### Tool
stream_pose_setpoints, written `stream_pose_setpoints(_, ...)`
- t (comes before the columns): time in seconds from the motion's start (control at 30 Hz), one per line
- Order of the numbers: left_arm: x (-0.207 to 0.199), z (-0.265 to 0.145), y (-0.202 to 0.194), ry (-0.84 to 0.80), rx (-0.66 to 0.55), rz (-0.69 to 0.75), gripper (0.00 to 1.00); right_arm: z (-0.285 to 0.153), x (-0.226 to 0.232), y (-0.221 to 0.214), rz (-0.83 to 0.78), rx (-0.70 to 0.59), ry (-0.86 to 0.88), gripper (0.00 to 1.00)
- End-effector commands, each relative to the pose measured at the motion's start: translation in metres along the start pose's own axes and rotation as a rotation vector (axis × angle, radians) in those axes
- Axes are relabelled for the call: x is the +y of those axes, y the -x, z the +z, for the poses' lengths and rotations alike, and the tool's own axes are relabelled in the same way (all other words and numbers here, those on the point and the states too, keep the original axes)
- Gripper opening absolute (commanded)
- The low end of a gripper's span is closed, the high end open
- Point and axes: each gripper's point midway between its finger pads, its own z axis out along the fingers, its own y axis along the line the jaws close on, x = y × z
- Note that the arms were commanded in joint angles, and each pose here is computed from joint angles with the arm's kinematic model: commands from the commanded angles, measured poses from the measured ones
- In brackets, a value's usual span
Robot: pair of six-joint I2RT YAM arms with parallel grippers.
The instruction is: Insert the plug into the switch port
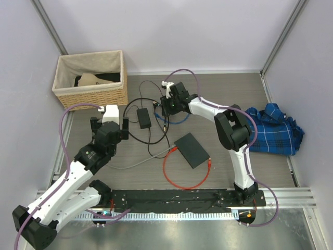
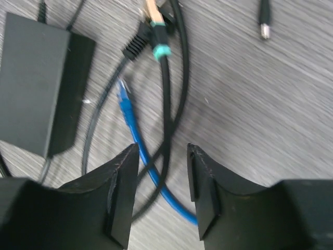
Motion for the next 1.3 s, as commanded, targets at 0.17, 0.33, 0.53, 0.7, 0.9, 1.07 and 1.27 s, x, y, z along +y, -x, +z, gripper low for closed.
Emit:
stream_pose_setpoints(0.17, 0.005, 0.000, 0.013, 0.019, -0.053, -0.023, 1.00, 0.001, 0.015, 0.049, 0.034, -0.118, 0.025, 0.17)
stream_pose_setpoints(0.33, 0.007, -0.002, 0.016, 0.022, -0.064, -0.033, 1.00, -0.053, 0.023, 0.106, 0.012, -0.255, -0.009, 0.01)
stream_pose_setpoints(0.53, 0.010, -0.010, 0.028, 0.015, -0.095, -0.134, 1.00, -0.144, 0.058, 0.166, -0.006, -0.469, -0.005, 0.01)
stream_pose_setpoints(0.7, -0.004, -0.026, 0.055, -0.071, -0.111, -0.405, 1.00, -0.176, 0.085, 0.143, 0.039, -0.571, -0.060, 0.01)
stream_pose_setpoints(0.9, -0.043, -0.044, 0.097, -0.299, -0.126, -0.682, 0.97, -0.209, 0.119, 0.093, 0.146, -0.695, -0.126, 0.01)
stream_pose_setpoints(1.07, -0.084, -0.050, 0.118, -0.513, -0.128, -0.777, 0.92, -0.222, 0.132, 0.053, 0.255, -0.755, -0.143, 0.01)
stream_pose_setpoints(1.27, -0.116, -0.054, 0.124, -0.628, -0.118, -0.807, 0.90, -0.231, 0.146, 0.031, 0.296, -0.778, -0.134, 0.01)
